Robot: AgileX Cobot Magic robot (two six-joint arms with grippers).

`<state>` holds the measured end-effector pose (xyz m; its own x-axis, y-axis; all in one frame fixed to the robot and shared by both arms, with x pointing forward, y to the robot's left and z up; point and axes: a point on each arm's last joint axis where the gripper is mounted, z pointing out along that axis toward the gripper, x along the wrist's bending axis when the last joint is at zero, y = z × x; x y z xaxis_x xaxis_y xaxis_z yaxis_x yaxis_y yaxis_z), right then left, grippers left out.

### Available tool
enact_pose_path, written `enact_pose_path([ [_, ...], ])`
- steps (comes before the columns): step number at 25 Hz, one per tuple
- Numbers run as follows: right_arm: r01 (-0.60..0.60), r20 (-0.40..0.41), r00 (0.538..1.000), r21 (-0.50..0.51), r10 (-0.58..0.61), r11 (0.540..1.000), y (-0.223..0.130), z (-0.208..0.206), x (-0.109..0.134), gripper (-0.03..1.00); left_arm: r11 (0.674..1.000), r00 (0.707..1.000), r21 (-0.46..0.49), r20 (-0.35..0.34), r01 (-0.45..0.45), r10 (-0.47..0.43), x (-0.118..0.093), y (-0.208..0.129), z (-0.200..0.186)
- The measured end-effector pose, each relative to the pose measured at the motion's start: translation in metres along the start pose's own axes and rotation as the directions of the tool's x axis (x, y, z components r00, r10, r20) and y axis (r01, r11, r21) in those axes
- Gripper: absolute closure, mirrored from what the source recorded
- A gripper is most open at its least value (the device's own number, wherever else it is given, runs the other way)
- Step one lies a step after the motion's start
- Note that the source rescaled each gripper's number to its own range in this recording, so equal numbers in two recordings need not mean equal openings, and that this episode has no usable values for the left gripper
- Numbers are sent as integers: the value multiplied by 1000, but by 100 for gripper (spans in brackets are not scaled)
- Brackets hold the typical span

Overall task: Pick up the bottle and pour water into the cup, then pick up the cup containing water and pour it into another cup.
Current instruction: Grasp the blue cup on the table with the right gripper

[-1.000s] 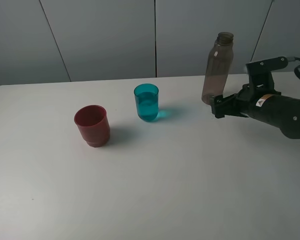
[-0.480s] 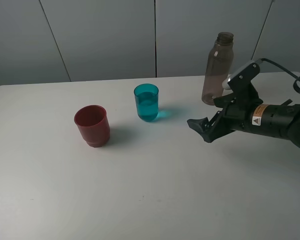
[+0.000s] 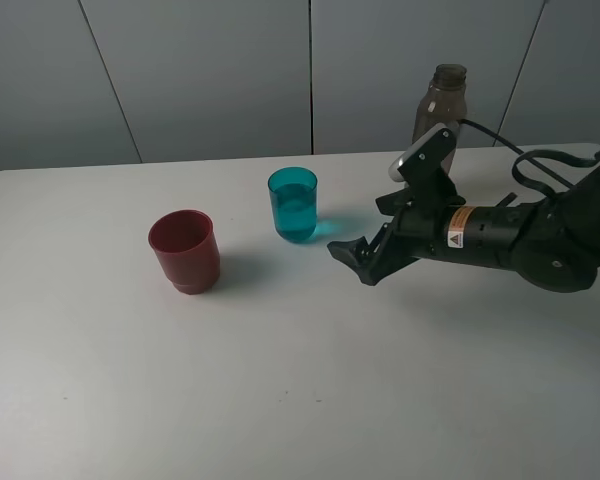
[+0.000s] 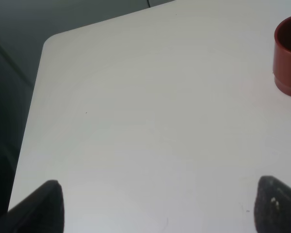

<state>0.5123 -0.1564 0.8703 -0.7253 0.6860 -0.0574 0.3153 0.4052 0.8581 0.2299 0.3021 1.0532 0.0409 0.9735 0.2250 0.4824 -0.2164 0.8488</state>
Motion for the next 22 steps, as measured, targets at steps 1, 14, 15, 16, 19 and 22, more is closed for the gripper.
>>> enact_pose_path([
  [1,3,-8,1000,-2,-3,1000,1,7,2,-3,1000,1000,0,0,0,0,0,0,0],
  [14,-52,10,999,-30,52,998,5,69,6,-3,1000,1000,0,0,0,0,0,0,0],
  [15,-52,10,999,-32,52,998,5,71,6,-3,1000,1000,0,0,0,0,0,0,0],
  [16,-51,10,999,-34,52,998,5,73,6,-3,1000,1000,0,0,0,0,0,0,0],
  [19,-56,19,998,-39,57,998,7,78,3,-3,1000,1000,0,0,0,0,0,0,0],
  [22,-53,24,998,-54,54,997,12,82,1,-3,1000,1000,0,0,0,0,0,0,0],
])
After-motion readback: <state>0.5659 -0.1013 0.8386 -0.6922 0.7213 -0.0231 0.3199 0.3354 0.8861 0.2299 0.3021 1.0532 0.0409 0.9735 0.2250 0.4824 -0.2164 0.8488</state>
